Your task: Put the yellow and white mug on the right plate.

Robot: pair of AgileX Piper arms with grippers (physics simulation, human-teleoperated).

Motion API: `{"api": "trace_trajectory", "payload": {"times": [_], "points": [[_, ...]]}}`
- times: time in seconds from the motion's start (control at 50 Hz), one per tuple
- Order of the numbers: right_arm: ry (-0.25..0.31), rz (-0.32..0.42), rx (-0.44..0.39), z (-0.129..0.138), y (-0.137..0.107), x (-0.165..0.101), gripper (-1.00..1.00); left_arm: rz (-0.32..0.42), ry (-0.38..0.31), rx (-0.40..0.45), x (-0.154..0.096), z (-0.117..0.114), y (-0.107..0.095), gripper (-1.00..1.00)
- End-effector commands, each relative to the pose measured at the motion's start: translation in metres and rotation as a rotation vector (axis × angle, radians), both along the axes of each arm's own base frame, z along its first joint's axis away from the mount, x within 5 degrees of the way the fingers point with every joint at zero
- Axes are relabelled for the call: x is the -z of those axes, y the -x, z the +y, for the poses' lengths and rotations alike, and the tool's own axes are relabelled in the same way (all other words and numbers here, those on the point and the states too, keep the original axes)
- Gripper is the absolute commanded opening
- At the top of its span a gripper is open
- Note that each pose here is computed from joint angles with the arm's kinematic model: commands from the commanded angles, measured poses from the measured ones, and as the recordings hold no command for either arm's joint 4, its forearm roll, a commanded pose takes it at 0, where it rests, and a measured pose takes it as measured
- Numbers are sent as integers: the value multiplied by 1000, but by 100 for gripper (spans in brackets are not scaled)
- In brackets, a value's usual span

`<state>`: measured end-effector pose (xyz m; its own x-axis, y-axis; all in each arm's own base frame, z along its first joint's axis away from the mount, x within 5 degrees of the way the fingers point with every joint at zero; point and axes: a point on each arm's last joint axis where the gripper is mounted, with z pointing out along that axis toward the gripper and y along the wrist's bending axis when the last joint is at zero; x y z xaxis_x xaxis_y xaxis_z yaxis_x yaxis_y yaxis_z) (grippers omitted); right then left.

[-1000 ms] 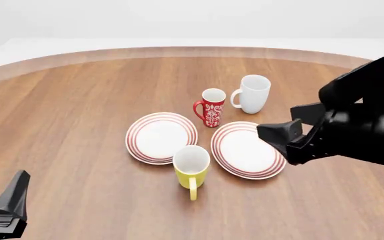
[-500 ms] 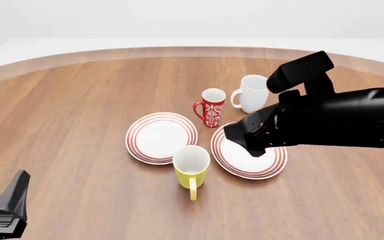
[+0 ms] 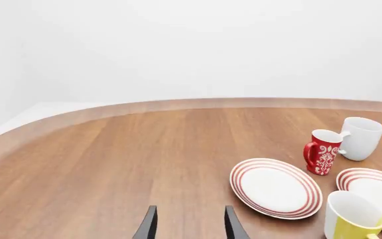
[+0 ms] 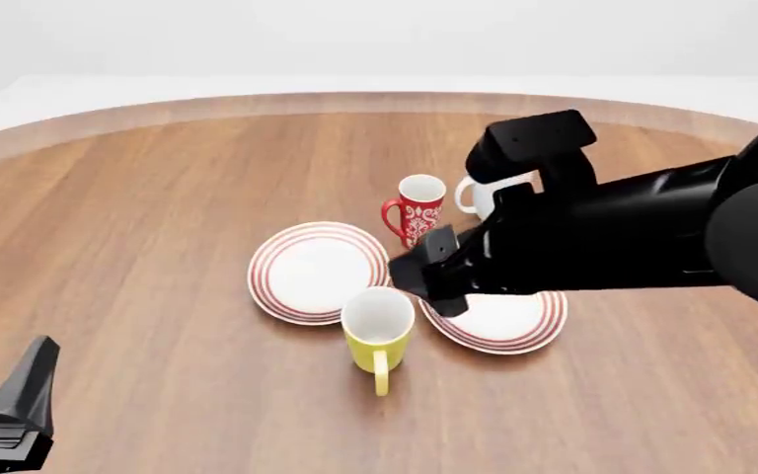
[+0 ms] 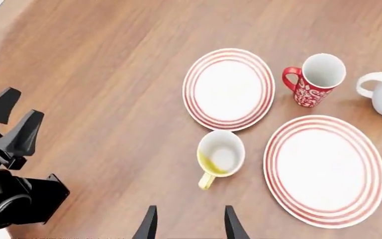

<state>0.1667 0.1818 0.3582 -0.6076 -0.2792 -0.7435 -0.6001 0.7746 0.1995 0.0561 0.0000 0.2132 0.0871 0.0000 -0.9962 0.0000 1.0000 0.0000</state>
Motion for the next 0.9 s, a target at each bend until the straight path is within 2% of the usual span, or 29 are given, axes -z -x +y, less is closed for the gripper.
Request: {"api": "trace_trajectory", "payload": {"times": [0.02,0.24,0.34,0.36,0.7,0.9], "points": [[-50,65,26,9,6,0,100,0,0,0,0,0,0,100],[-60,63,21,13,5,-2,100,0,0,0,0,0,0,100],[-58,31,-13,16,7,-5,100,0,0,0,0,0,0,100],[-49,-3,-40,16,7,-8,100,0,0,0,0,0,0,100],[-49,-3,-40,16,7,-8,100,1,0,0,-1,0,0,100],[-36,33,-14,18,2,2,100,1,0,0,-1,0,0,100]]}}
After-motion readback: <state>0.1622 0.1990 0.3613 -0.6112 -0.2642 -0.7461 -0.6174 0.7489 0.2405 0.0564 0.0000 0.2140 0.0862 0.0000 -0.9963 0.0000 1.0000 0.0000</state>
